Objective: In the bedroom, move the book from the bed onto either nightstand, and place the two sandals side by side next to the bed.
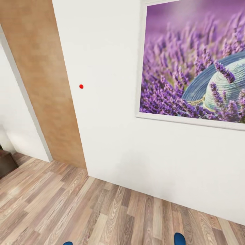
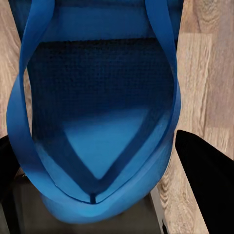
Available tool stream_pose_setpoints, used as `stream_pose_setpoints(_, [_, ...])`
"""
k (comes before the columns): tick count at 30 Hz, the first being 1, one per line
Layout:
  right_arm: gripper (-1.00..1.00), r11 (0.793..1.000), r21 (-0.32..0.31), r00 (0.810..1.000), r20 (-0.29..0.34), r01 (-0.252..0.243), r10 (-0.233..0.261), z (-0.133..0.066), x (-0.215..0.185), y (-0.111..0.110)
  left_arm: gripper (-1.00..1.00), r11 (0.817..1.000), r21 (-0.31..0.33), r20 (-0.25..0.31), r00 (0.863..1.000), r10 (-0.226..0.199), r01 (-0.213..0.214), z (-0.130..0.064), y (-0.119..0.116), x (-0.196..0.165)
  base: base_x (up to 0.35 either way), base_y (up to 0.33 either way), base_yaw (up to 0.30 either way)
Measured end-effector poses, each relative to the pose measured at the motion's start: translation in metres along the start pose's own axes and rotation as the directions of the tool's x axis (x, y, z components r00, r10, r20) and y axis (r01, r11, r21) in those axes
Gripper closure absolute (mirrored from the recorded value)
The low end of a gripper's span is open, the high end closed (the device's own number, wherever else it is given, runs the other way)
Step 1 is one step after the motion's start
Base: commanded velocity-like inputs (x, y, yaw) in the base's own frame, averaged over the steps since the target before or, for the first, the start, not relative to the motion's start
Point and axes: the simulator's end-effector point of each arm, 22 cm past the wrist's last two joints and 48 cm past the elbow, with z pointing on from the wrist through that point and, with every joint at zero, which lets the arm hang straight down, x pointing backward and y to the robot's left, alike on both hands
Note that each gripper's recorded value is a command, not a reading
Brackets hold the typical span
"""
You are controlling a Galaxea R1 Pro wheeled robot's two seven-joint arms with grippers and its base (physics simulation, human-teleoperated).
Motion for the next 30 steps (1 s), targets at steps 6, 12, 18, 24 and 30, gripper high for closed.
stream_pose_setpoints(6, [1.0,1.0,0.0,1.0,0.001,0.0,0.0,0.0,-0.0003,-0.0004,1.0,1.0,-0.002,0.003,1.0,-0.001,0.001,0.0001,0.0012,-0.0008,0.325,0.0,0.289])
stream_pose_setpoints(12, [1.0,1.0,0.001,1.0,0.0,0.0,0.0,0.0002,-0.0005,-0.0008,1.0,1.0,-0.002,0.002,1.0,-0.001,0.001,0.0004,0.0012,-0.0009,0.187,0.0,0.29])
stream_pose_setpoints(18, [1.0,1.0,0.001,1.0,0.0,0.0,0.0,0.0003,-0.0005,-0.0008,1.0,1.0,-0.002,0.002,1.0,-0.001,0.001,0.0004,0.0011,-0.0009,0.024,0.0,0.29])
stream_pose_setpoints(24, [1.0,1.0,0.001,1.0,0.001,0.0,0.0,0.0001,-0.0006,-0.0005,1.0,1.0,-0.001,0.002,1.0,-0.001,0.001,0.0002,0.0006,-0.0007,0.06,0.0,0.29])
stream_pose_setpoints(30, [1.0,1.0,0.001,1.0,0.001,0.0,0.0,0.0,-0.0006,-0.0006,1.0,1.0,-0.002,0.003,1.0,-0.002,0.002,0.0002,0.0012,-0.0008,0.281,0.0,0.29])
